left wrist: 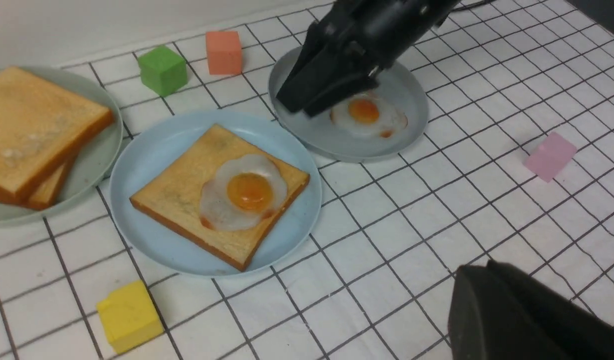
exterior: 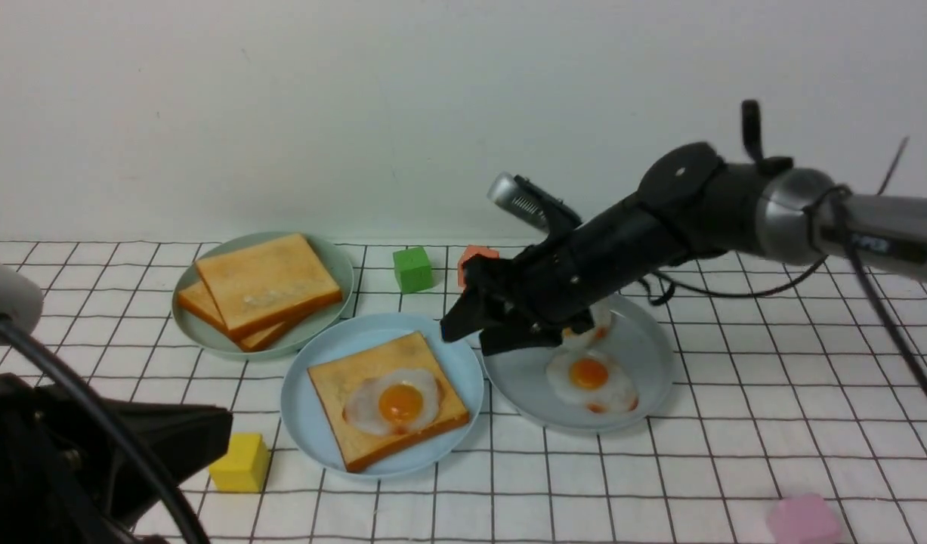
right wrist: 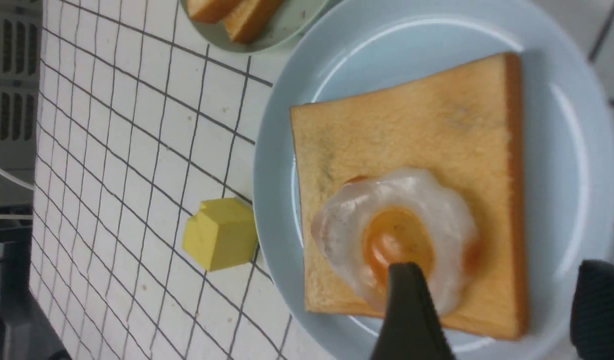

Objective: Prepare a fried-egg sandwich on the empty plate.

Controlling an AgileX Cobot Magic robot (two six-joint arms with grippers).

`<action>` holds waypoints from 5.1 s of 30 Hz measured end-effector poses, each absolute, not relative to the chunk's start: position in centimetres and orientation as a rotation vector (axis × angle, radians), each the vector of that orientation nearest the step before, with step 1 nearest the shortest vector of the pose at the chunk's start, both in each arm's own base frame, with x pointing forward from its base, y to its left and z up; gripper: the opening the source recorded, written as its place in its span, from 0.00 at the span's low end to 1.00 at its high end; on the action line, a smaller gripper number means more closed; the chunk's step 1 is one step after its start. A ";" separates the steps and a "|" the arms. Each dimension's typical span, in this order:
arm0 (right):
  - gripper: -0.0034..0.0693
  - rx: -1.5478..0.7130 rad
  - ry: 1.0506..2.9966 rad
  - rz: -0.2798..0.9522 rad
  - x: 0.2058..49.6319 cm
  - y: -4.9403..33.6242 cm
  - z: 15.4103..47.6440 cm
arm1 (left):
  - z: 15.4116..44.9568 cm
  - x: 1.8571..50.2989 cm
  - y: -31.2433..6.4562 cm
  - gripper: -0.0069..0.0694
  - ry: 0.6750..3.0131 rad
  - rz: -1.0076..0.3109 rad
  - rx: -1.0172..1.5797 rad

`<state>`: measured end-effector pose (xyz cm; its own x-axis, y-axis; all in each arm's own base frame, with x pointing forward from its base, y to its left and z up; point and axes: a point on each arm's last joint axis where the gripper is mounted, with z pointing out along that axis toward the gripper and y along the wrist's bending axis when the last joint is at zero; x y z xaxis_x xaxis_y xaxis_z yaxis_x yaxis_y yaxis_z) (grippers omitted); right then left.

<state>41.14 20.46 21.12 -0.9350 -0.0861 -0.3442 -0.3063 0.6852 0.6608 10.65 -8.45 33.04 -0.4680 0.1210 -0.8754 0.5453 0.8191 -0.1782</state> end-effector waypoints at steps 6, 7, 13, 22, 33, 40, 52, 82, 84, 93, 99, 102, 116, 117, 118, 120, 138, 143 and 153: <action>0.43 -0.496 2.590 0.742 37.1 15.4 30.8 | 31.0 13.1 -10.1 0.08 2.220 -0.514 0.408; 0.36 -0.515 2.585 0.673 35.8 14.8 32.3 | 30.8 13.8 -10.5 0.08 2.256 -0.489 0.413; 0.07 -0.553 2.496 0.483 26.2 12.7 37.3 | 30.4 20.8 -12.3 0.07 2.399 -0.300 0.377; 0.05 -0.535 2.282 0.509 17.0 10.1 37.9 | 28.5 32.0 -9.1 0.07 2.477 -0.124 0.467; 0.06 -0.539 2.286 0.505 16.2 9.7 37.2 | 23.2 39.8 -8.4 0.20 2.440 0.013 0.859; 0.07 -0.540 2.330 0.519 16.5 10.0 36.3 | 20.6 42.1 -8.6 0.58 2.301 0.106 0.951; 0.07 -0.517 2.350 0.587 16.3 10.4 35.9 | 16.0 44.3 -8.8 0.73 2.241 0.173 0.973; 0.11 -0.528 2.311 0.568 15.3 9.8 36.7 | 27.1 37.6 -13.2 0.16 2.248 0.009 1.040; 0.11 -0.530 2.282 0.568 14.6 9.4 37.2 | 27.5 35.6 -15.9 0.16 2.287 -0.066 1.072; 0.11 -0.535 2.232 0.576 12.9 8.6 38.2 | 23.9 31.8 -21.5 0.16 2.270 0.058 1.327; 0.11 -0.553 2.263 0.574 12.5 8.5 38.0 | 21.9 32.2 -21.5 0.16 2.204 0.137 1.353; 0.11 -0.554 2.264 0.574 12.5 8.5 38.0 | 21.2 32.4 -21.7 0.16 2.178 0.134 1.363; 0.12 -0.554 2.265 0.576 12.5 8.5 38.0 | 18.8 32.9 -22.1 0.20 2.210 0.143 1.405; 0.12 -0.554 2.265 0.576 12.5 8.5 38.0 | 18.8 32.9 -22.1 0.23 2.210 0.143 1.405; 0.12 -0.554 2.265 0.576 12.5 8.5 38.0 | 18.8 32.9 -22.0 0.27 2.215 0.142 1.398; 0.12 -0.554 2.265 0.576 12.5 8.5 38.0 | 18.7 32.9 -22.0 0.32 2.231 0.136 1.381; 0.14 -0.560 2.271 0.577 11.9 8.3 38.1 | 33.3 27.0 -19.1 0.49 2.158 -0.203 0.893; 0.14 -0.527 2.236 0.563 10.1 7.2 38.8 | 40.8 18.4 -13.9 0.13 1.961 -0.421 0.719; 0.05 -0.326 2.174 0.417 4.3 2.6 39.7 | 34.2 6.3 -5.5 0.07 1.585 -0.630 0.491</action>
<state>4.26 2.64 39.67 -0.5843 -0.0822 -0.8074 -0.3754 0.9094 0.1790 6.26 -5.49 34.17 -0.1110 -0.0503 -0.9925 0.6450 0.7562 -0.1105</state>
